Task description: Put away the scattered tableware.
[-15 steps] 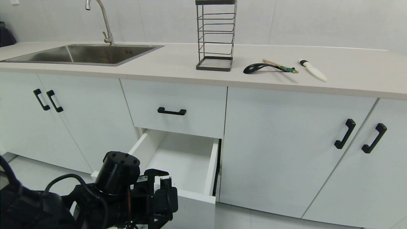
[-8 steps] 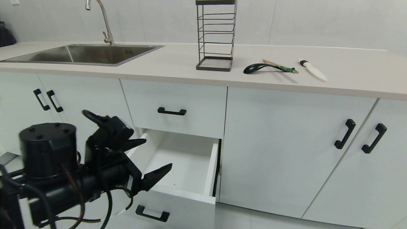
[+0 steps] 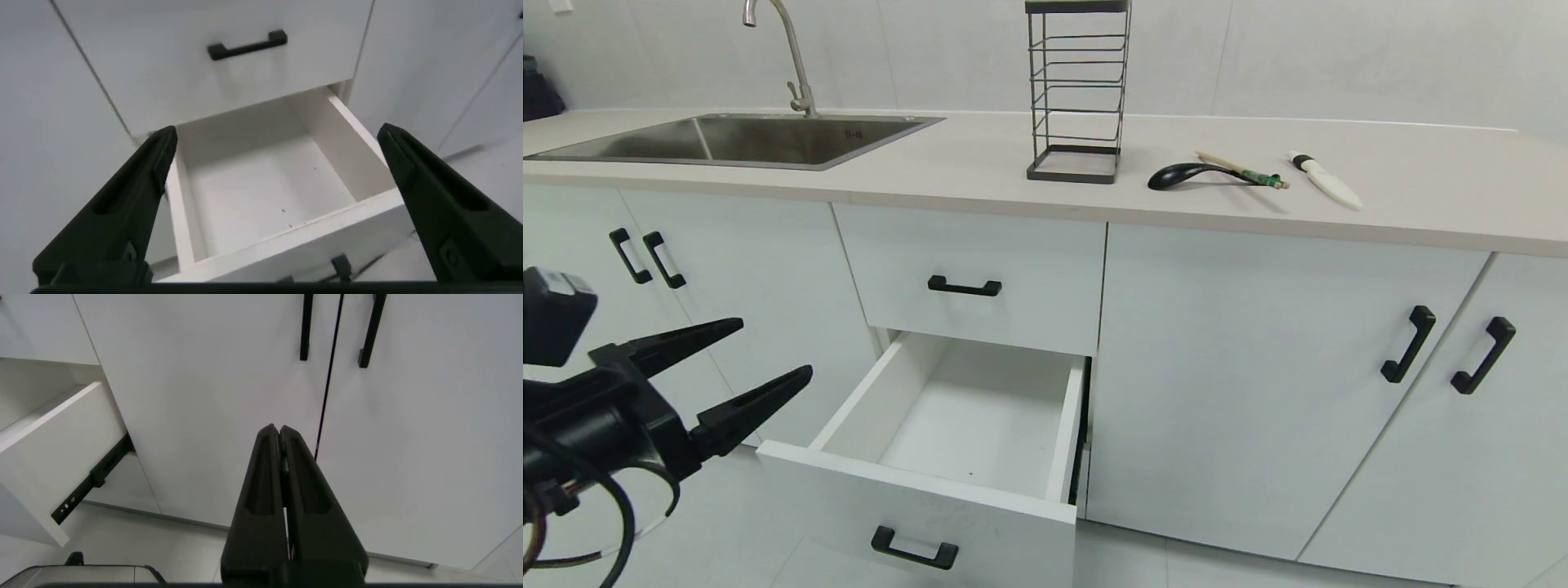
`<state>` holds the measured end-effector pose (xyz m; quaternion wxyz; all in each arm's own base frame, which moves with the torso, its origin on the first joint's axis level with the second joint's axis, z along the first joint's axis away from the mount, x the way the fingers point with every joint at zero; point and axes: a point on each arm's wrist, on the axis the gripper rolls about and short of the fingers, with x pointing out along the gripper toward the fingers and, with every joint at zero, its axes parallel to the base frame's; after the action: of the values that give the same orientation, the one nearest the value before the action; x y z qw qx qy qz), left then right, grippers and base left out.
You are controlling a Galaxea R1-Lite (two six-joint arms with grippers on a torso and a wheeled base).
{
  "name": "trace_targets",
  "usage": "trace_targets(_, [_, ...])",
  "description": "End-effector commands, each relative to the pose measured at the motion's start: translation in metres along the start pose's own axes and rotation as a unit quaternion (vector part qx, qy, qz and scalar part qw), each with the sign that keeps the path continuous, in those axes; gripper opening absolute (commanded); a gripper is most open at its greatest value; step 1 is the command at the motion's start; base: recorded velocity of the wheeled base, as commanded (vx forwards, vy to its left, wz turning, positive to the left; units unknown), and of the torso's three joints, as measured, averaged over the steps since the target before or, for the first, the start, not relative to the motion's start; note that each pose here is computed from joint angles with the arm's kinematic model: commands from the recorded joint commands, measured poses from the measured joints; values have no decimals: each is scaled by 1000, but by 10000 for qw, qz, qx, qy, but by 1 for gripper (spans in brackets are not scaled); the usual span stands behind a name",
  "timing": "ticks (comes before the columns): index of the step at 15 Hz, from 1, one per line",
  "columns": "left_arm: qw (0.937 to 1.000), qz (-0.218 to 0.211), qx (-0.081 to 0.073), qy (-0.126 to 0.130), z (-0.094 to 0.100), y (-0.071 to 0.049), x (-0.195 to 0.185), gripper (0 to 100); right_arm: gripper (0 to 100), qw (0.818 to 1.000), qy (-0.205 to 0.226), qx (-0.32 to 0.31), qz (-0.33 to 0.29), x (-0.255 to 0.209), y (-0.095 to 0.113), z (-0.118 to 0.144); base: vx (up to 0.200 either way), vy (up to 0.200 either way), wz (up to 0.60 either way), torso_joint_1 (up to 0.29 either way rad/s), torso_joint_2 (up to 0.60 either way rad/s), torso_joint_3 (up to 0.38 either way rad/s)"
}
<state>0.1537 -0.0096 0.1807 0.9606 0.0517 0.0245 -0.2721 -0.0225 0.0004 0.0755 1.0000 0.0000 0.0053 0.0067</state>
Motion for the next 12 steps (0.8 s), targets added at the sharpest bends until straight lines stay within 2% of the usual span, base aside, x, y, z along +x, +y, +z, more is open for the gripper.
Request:
trace_targets(1, [9988, 236, 265, -326, 6, -10, -22, 100, 0, 10000, 8, 0, 2, 0, 0, 0, 0, 0, 0, 0, 0, 0])
trace_targets(4, [9954, 641, 385, -599, 9, -20, -42, 100, 0, 10000, 8, 0, 2, 0, 0, 0, 0, 0, 0, 0, 0, 0])
trace_targets(6, [9920, 905, 469, -742, -9, -38, -69, 100, 0, 10000, 8, 0, 2, 0, 0, 0, 0, 0, 0, 0, 0, 0])
trace_targets(8, [9919, 1002, 418, -657, -37, -55, -89, 100, 0, 10000, 8, 0, 2, 0, 0, 0, 0, 0, 0, 0, 0, 0])
trace_targets(10, [9924, 1030, 189, -647, -49, -69, -106, 100, 0, 10000, 8, 0, 2, 0, 0, 0, 0, 0, 0, 0, 0, 0])
trace_targets(12, [9927, 1020, 173, -622, -64, -83, -121, 100, 0, 10000, 8, 0, 2, 0, 0, 0, 0, 0, 0, 0, 0, 0])
